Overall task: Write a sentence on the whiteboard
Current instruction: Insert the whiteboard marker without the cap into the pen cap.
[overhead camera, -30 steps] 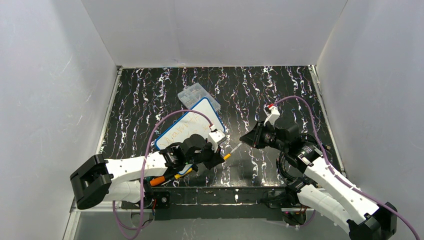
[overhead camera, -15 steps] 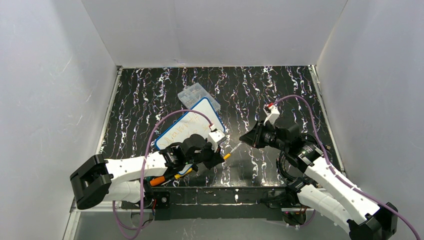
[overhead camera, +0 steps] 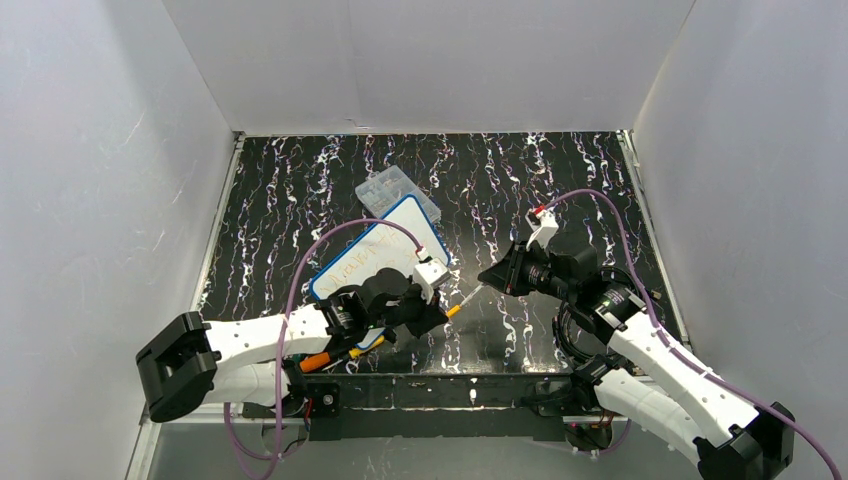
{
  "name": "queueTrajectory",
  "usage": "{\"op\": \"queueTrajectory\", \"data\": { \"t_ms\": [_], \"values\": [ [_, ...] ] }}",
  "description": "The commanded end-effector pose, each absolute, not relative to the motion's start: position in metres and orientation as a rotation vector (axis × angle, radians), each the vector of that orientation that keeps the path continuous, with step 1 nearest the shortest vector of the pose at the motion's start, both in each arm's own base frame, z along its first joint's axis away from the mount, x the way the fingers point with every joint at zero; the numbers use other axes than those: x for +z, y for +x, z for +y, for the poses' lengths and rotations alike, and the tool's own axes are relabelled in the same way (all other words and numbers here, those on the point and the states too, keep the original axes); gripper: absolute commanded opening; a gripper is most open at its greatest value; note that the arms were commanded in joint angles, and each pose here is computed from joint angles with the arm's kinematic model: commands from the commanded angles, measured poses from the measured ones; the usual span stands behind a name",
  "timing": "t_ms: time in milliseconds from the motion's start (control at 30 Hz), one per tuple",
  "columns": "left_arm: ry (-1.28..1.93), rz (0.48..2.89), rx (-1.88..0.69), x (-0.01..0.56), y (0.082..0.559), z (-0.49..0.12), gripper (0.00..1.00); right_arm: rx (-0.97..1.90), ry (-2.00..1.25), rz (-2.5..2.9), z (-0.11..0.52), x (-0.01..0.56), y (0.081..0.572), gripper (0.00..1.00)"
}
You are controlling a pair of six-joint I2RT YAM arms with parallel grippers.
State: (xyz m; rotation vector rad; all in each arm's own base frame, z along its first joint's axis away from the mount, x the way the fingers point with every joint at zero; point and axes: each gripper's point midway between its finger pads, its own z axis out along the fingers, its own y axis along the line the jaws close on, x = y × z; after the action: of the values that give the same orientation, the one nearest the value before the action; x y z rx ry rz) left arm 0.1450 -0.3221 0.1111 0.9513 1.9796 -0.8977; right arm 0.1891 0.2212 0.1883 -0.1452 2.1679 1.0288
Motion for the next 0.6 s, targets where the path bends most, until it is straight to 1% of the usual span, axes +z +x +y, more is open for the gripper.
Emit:
{"op": "queueTrajectory", "data": {
  "t_ms": [0, 567],
  "values": [
    [0.957, 1.932, -0.918, 0.121, 0.144, -0.321, 0.00, 1.053, -0.156, 2.092, 0.225, 0.212, 0.195, 0.01],
    [0.947, 1.874, -0.914, 0.136, 0.147, -0.320, 0.00, 1.258, -0.211, 2.167, 0.248, 0.196, 0.176, 0.01]
  ]
}}
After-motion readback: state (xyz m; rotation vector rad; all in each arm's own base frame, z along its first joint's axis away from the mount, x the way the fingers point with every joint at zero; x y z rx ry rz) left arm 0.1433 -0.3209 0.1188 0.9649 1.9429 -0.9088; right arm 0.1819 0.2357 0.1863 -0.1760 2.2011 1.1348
